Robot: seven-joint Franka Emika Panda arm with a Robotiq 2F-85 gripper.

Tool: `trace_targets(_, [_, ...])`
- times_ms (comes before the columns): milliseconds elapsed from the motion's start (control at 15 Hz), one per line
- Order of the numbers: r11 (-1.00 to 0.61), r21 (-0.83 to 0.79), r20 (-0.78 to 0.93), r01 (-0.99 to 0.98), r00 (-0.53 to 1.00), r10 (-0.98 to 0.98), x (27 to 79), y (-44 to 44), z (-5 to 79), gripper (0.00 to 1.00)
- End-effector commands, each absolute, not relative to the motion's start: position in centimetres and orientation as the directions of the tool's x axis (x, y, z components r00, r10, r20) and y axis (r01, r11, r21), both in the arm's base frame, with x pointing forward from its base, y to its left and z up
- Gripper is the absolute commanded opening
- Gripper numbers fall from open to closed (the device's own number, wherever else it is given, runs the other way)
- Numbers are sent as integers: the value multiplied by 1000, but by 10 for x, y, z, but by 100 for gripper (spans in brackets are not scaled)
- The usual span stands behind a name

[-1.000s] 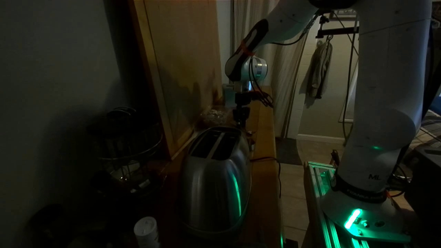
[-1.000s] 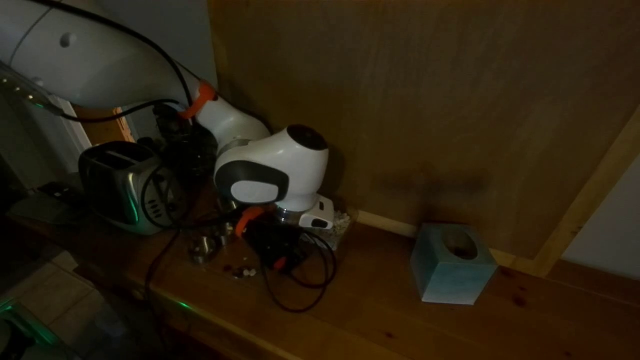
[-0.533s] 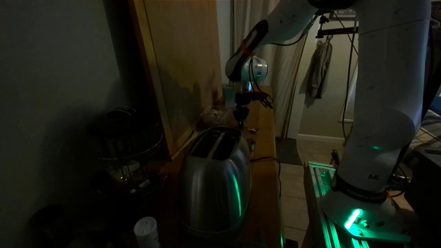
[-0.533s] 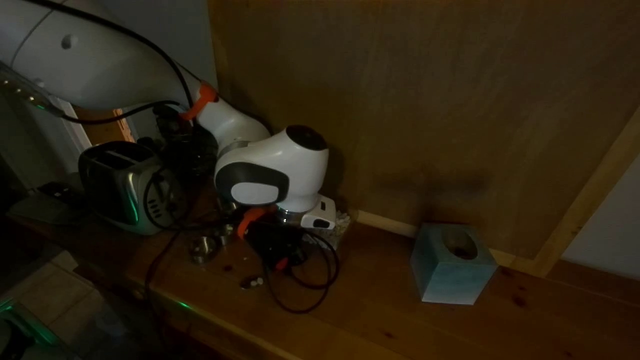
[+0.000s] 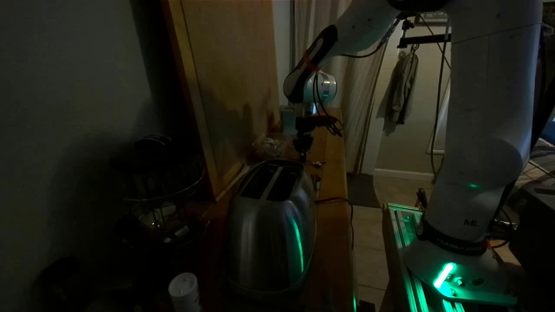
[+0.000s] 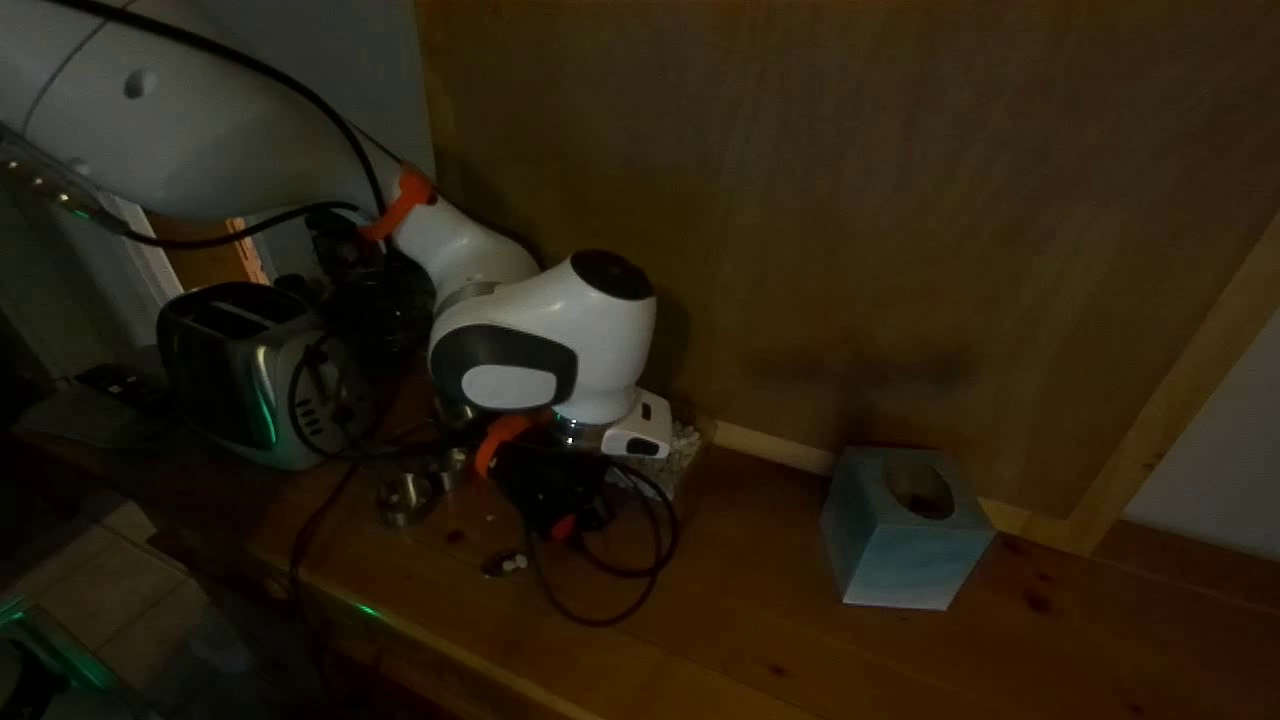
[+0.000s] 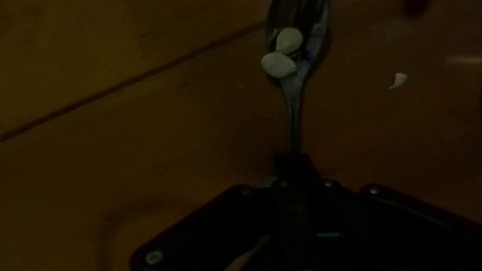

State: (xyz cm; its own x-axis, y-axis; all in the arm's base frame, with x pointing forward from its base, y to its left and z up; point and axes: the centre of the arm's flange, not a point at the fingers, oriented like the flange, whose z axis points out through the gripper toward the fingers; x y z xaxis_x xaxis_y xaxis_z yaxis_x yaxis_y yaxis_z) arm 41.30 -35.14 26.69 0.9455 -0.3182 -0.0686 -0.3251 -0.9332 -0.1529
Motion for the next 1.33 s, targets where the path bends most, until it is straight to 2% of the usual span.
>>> trace_targets(0, [-917,-171,-73,-360,933,-352,411,-343,271,2])
trace_targets(933, [-914,-205,-94,-349,937,-336,391,-304,309,2])
trace_targets(1000, [-914,-194,-85,-356,935,-345,403,-320,296,9])
trace_targets(1267, [-915,-207,-89,-347,938,-336,398,-311,301,9])
